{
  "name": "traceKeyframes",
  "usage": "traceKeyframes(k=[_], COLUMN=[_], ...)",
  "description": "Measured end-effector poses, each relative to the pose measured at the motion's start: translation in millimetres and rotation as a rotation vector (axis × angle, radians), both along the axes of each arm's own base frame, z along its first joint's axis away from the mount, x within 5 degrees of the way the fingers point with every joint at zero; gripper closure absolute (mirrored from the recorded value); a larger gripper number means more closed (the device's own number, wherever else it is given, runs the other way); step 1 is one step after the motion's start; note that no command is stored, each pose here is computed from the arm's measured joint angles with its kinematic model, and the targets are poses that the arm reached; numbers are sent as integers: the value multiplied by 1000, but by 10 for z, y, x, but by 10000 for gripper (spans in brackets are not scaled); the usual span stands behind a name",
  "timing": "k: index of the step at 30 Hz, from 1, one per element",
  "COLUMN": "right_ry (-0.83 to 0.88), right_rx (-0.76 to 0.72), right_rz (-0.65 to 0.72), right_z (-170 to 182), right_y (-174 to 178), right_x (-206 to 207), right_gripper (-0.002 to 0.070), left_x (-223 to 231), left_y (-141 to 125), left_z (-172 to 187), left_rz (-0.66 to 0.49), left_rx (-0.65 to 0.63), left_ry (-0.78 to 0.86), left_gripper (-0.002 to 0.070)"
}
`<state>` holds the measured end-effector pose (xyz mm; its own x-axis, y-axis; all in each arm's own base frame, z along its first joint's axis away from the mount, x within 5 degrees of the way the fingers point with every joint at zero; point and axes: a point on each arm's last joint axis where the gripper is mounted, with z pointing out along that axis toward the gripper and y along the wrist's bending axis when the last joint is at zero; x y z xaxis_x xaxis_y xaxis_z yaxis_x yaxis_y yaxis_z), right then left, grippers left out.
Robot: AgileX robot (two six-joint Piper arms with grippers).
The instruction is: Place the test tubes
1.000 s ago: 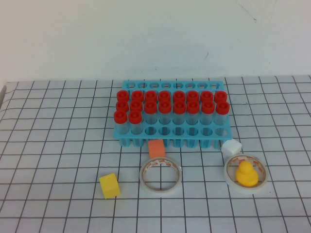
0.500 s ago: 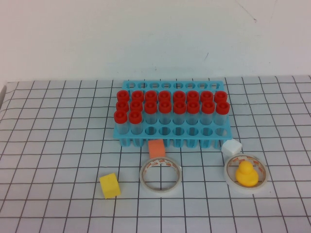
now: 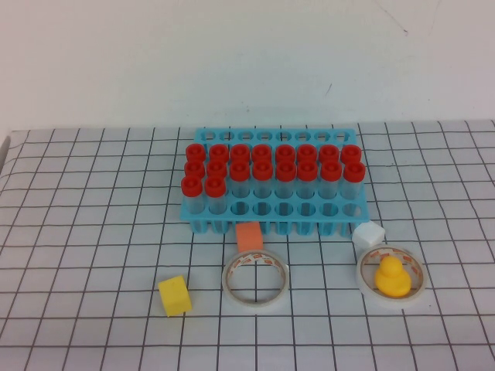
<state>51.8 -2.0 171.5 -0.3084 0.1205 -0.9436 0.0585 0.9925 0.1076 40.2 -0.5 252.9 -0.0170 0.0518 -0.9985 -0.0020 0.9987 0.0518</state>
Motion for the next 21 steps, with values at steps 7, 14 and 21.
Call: traceKeyframes(k=[7, 14, 21], right_ry=[0, 0, 0], right_rx=[0, 0, 0], right_rz=[0, 0, 0], right_z=[0, 0, 0], right_y=[0, 0, 0], right_x=[0, 0, 0], right_gripper=[678, 678, 678], left_x=[92, 141, 137], left_y=[52, 32, -31], left_z=[-331, -652, -725], left_rz=[113, 56, -68], left_rx=[-20, 68, 149], left_ry=[61, 150, 195], left_gripper=[676, 676, 676])
